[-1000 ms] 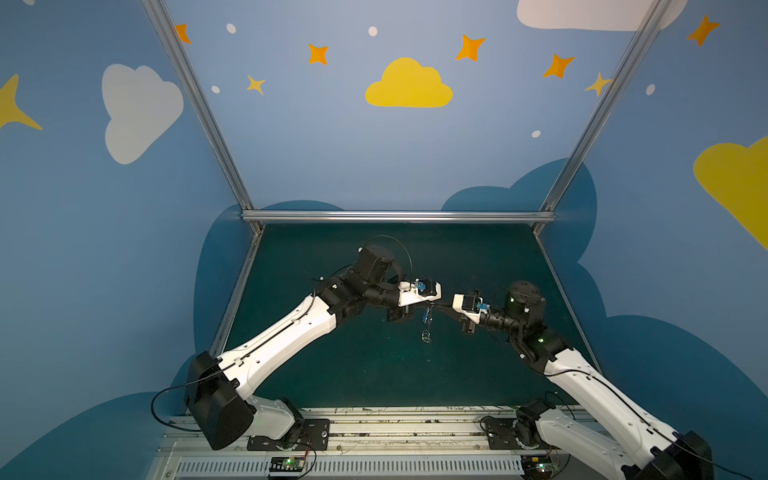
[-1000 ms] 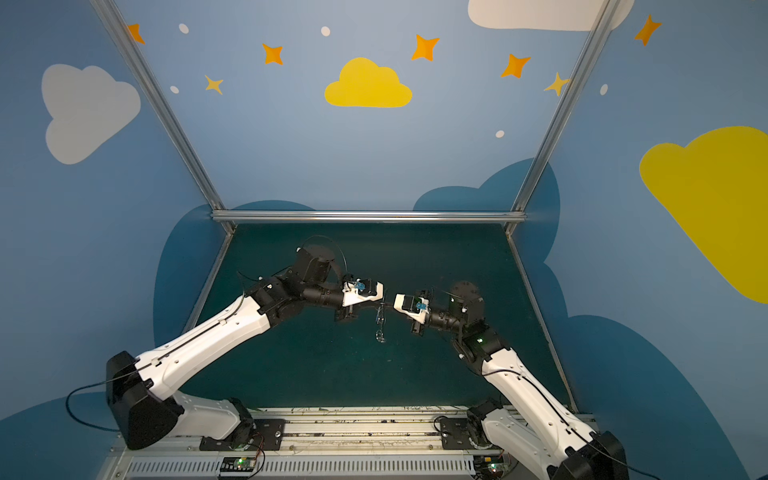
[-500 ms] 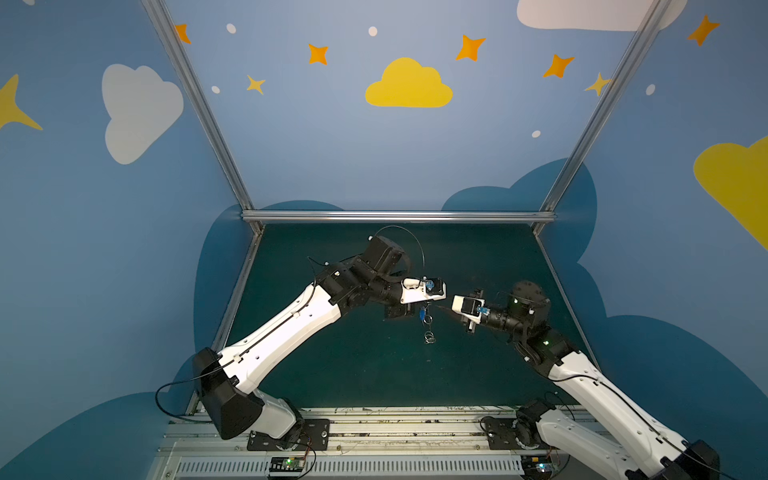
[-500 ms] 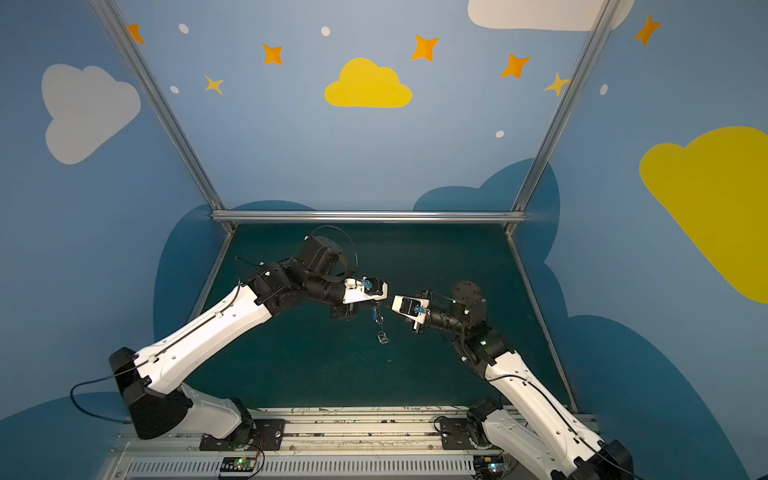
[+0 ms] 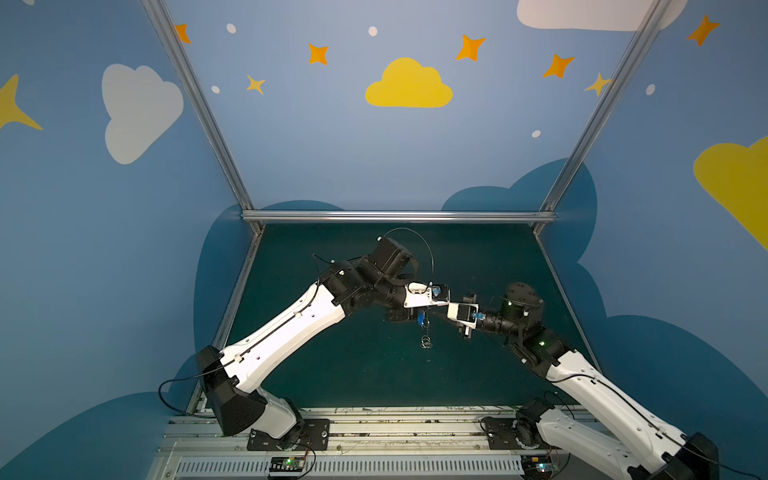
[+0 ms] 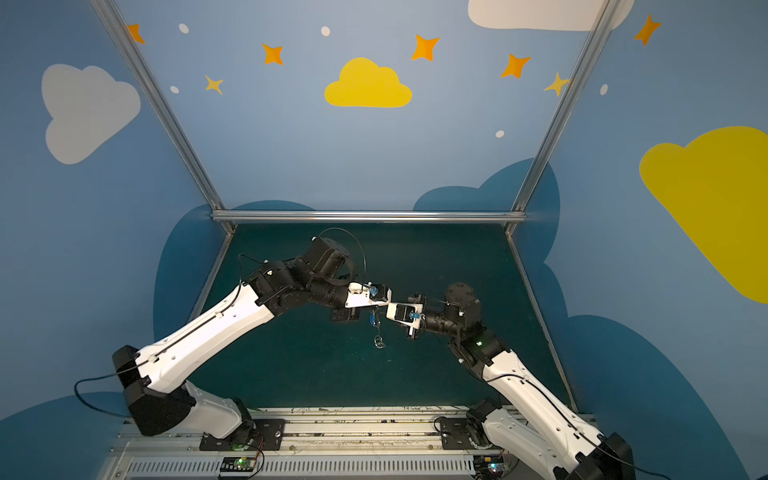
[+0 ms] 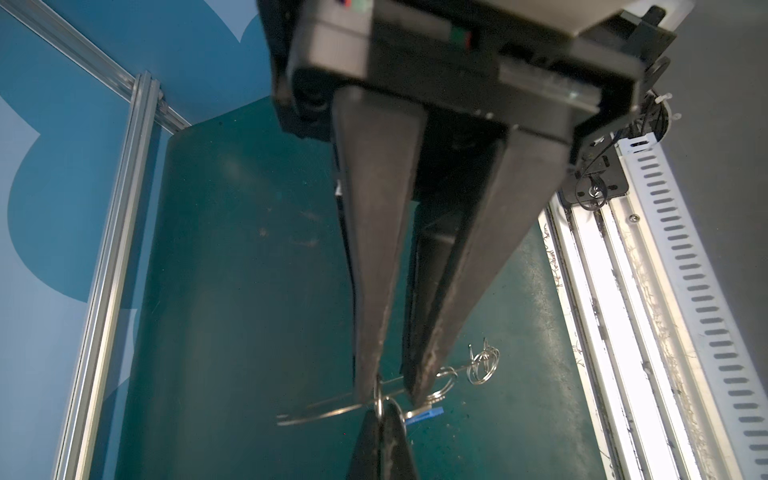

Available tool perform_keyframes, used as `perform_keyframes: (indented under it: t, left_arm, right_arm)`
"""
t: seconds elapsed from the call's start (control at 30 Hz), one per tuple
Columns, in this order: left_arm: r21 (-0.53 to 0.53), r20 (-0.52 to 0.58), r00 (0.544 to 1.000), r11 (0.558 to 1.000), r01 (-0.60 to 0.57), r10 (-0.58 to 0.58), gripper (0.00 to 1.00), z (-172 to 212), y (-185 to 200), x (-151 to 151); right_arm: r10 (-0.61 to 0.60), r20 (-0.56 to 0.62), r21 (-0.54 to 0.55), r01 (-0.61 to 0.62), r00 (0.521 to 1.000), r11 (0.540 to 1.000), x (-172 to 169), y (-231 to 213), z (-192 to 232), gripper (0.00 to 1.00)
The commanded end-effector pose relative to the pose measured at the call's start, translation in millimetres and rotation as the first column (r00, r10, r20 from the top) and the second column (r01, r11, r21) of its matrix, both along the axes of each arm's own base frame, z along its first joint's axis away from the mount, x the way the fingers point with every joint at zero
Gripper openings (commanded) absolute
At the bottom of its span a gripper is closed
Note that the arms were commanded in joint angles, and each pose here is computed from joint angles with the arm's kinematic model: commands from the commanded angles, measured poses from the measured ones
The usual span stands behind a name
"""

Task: Put the keys on the keyring

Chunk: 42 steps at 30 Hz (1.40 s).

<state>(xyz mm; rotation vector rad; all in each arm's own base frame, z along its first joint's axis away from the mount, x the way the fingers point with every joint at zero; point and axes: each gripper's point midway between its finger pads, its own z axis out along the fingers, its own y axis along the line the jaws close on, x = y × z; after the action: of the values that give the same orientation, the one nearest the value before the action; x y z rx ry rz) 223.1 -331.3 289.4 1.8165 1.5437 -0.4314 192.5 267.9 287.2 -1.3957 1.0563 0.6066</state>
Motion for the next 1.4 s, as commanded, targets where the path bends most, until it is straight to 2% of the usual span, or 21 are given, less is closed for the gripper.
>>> perform_keyframes:
  t: [0.0, 0.13, 0.33, 0.43, 0.53, 0.63, 0.73, 0.83, 1.03, 1.07, 1.17, 1.37]
  left_arm:
    - [0.012, 0.008, 1.000, 1.000, 0.008, -0.008, 0.03, 2, -2, -1]
    - [0.017, 0.010, 1.000, 1.000, 0.009, -0.009, 0.03, 2, -4, -2]
    - [-0.005, 0.018, 1.000, 1.000, 0.015, -0.015, 0.03, 8, -7, -2]
    - [-0.026, 0.020, 1.000, 0.999, 0.018, -0.017, 0.03, 10, -10, -2]
    - [-0.045, 0.029, 0.999, 0.999, 0.031, -0.029, 0.03, 11, -12, -4]
    - [-0.047, 0.032, 0.999, 0.998, 0.035, -0.034, 0.03, 12, -12, -4]
    - [-0.046, 0.032, 0.999, 0.998, 0.036, -0.034, 0.03, 12, -11, -5]
    - [-0.045, 0.031, 0.999, 0.998, 0.035, -0.033, 0.03, 12, -11, -4]
    - [-0.062, 0.048, 0.999, 0.998, 0.020, -0.017, 0.04, 14, -12, 0]
    - [-0.068, 0.051, 0.999, 0.998, 0.012, -0.008, 0.07, 13, -12, 1]
    - [-0.118, 0.052, 0.998, 0.993, -0.029, 0.036, 0.29, 16, -9, 8]
    - [-0.277, -0.038, 0.995, 0.956, -0.098, 0.091, 0.30, 21, 5, 15]
  right_arm:
    - [0.003, -0.008, -0.009, -0.004, 1.000, 1.000, -1, 1, -5, 0.18]
    - [0.000, -0.009, -0.016, 0.000, 1.000, 1.000, 0, 1, -5, 0.07]
    - [-0.011, -0.021, -0.036, 0.011, 1.000, 0.999, 1, -1, -11, 0.00]
    - [-0.014, -0.030, -0.041, 0.013, 0.999, 0.999, 1, -1, -13, 0.00]
    - [-0.019, -0.050, -0.047, 0.017, 0.999, 0.999, 2, -1, -16, 0.11]
    - [-0.030, -0.051, -0.050, 0.028, 0.998, 0.998, 4, -1, -17, 0.12]
    - [-0.032, -0.048, -0.051, 0.030, 0.998, 0.998, 5, -1, -17, 0.10]
    - [-0.028, -0.044, -0.046, 0.026, 0.999, 0.999, 4, 0, -15, 0.01]
    - [-0.028, -0.061, -0.044, 0.025, 0.998, 0.999, 5, 1, -15, 0.00]
    - [-0.033, -0.066, -0.041, 0.031, 0.997, 0.999, 6, 1, -13, 0.00]
    - [-0.056, -0.088, -0.021, 0.054, 0.995, 0.998, 10, 0, -6, 0.00]
    - [-0.065, -0.102, 0.040, 0.070, 0.993, 0.997, 12, 1, 2, 0.00]
